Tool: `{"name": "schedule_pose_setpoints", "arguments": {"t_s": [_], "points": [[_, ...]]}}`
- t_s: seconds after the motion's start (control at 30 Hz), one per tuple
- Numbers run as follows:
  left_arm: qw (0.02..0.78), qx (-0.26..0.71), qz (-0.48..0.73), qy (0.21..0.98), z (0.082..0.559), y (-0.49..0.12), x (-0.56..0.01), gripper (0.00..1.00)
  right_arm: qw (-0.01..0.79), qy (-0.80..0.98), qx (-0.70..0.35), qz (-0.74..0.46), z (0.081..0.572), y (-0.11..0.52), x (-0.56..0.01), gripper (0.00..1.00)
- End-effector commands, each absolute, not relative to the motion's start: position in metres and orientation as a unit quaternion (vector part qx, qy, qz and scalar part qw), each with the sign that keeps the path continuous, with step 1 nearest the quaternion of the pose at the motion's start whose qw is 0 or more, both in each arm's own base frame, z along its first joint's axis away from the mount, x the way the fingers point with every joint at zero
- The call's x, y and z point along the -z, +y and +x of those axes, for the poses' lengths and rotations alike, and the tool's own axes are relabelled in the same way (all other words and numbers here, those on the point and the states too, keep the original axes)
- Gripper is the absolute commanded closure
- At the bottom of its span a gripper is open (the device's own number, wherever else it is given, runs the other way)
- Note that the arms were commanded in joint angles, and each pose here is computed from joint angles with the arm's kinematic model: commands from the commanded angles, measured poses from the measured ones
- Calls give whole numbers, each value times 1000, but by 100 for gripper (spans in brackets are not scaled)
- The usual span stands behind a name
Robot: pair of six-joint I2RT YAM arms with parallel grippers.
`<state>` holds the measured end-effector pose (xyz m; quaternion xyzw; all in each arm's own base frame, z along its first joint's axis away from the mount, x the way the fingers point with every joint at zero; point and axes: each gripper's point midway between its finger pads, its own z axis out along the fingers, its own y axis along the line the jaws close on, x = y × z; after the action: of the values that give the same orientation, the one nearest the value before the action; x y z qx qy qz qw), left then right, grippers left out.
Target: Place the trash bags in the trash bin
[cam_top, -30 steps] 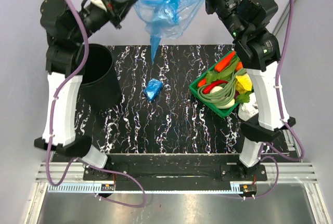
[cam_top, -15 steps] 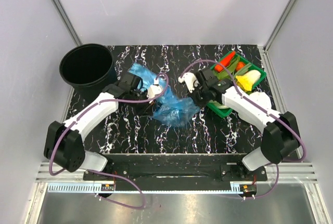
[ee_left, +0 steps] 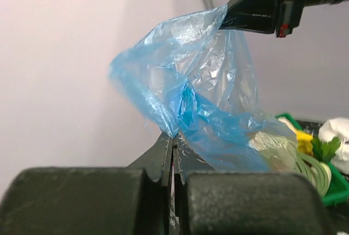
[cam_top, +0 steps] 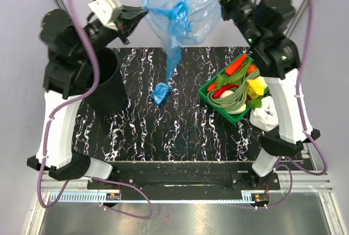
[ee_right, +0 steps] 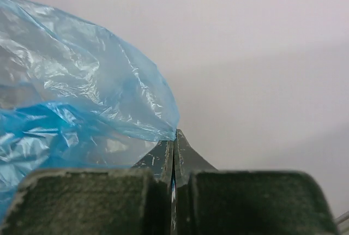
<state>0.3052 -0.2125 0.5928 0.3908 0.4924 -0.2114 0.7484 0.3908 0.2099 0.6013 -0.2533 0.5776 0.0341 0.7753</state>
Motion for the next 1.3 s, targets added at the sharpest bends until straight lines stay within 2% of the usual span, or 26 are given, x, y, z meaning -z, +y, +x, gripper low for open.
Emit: {"name": "schedule_pose_setpoints", "arguments": {"t_s": [0.0, 0.07, 0.1, 0.2, 0.27, 0.3, 0.37, 0.43, 0.63, 0.83, 1.0, 1.27], "points": [[737, 259, 441, 441, 262, -222, -614, 100, 796, 548, -49, -254, 354, 193, -637, 100], [667, 309, 522, 432, 238, -246, -562, 100, 747, 587, -96, -297, 347, 212, -593, 100], [625, 317, 555, 448, 236, -260, -516, 100, 681, 642, -111, -334, 358, 229, -524, 100], [458, 306, 612, 567, 238, -277, -323, 100, 500, 751, -140, -408, 349, 246, -329, 100], [351, 288, 633, 626, 227, -266, -215, 100, 434, 786, -129, -421, 332, 233, -241, 100], [312, 277, 636, 650, 221, -256, -179, 100, 417, 793, -124, -425, 324, 227, -213, 100], [283, 263, 624, 680, 222, -244, -153, 100, 421, 796, -115, -420, 321, 220, -206, 100], [307, 260, 607, 686, 231, -241, -169, 100, 448, 787, -102, -411, 329, 218, -228, 100], [492, 213, 506, 676, 297, -226, -302, 100, 545, 749, -68, -371, 373, 226, -335, 100], [641, 139, 387, 648, 334, -182, -414, 100, 607, 719, -59, -333, 401, 233, -401, 100], [708, 74, 288, 640, 351, -133, -478, 100, 647, 694, -78, -307, 413, 245, -448, 100], [760, -13, 189, 622, 329, -63, -546, 100, 680, 664, -98, -295, 424, 257, -501, 100]]}}
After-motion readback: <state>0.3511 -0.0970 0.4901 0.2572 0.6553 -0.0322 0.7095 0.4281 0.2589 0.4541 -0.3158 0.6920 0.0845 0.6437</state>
